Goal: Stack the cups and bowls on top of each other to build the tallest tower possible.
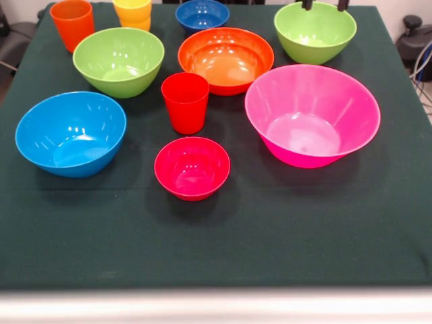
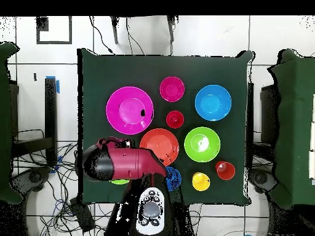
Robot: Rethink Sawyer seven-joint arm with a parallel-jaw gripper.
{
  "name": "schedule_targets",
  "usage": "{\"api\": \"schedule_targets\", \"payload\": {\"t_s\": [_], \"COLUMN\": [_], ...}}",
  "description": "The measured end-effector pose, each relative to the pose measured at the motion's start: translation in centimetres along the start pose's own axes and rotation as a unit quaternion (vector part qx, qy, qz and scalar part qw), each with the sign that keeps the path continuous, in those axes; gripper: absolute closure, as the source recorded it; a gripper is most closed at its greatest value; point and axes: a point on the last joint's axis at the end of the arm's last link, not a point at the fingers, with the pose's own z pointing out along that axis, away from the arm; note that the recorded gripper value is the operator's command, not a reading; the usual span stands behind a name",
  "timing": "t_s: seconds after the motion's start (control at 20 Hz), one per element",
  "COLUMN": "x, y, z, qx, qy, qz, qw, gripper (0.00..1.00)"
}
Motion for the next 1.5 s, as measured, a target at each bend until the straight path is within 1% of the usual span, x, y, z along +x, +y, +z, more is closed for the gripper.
{"api": "schedule_targets", "payload": {"t_s": [0.1,0.25,0.3,0.5,0.7,1.05,1.3,1.35,1.5], "x": [-0.2,-0.7,-1.0,-1.3,-1.4,-1.8,-2.9,-3.4,-4.2], "y": [-0.2,-1.1,-1.9,-2.3,-2.2,-2.0,-1.3,-0.9,-0.5], "z": [-0.1,-0.4,-0.4,-0.4,-0.1,1.1,2.7,3.4,4.4], "qx": [-0.001,-0.002,-0.002,0.0,-0.001,-0.001,-0.001,-0.002,-0.002], "qy": [-0.001,-0.003,-0.003,-0.004,-0.003,0.0,-0.001,-0.002,-0.004], "qz": [0.003,0.012,0.019,0.023,0.022,0.02,0.012,0.009,0.006], "qw": [1.0,0.9999,0.9998,0.9997,0.9998,0.9998,0.9999,1.0,1.0], "gripper": [0.0,0.0,0.0,0.0,0.0,0.0,0.0,0.0,0.0]}}
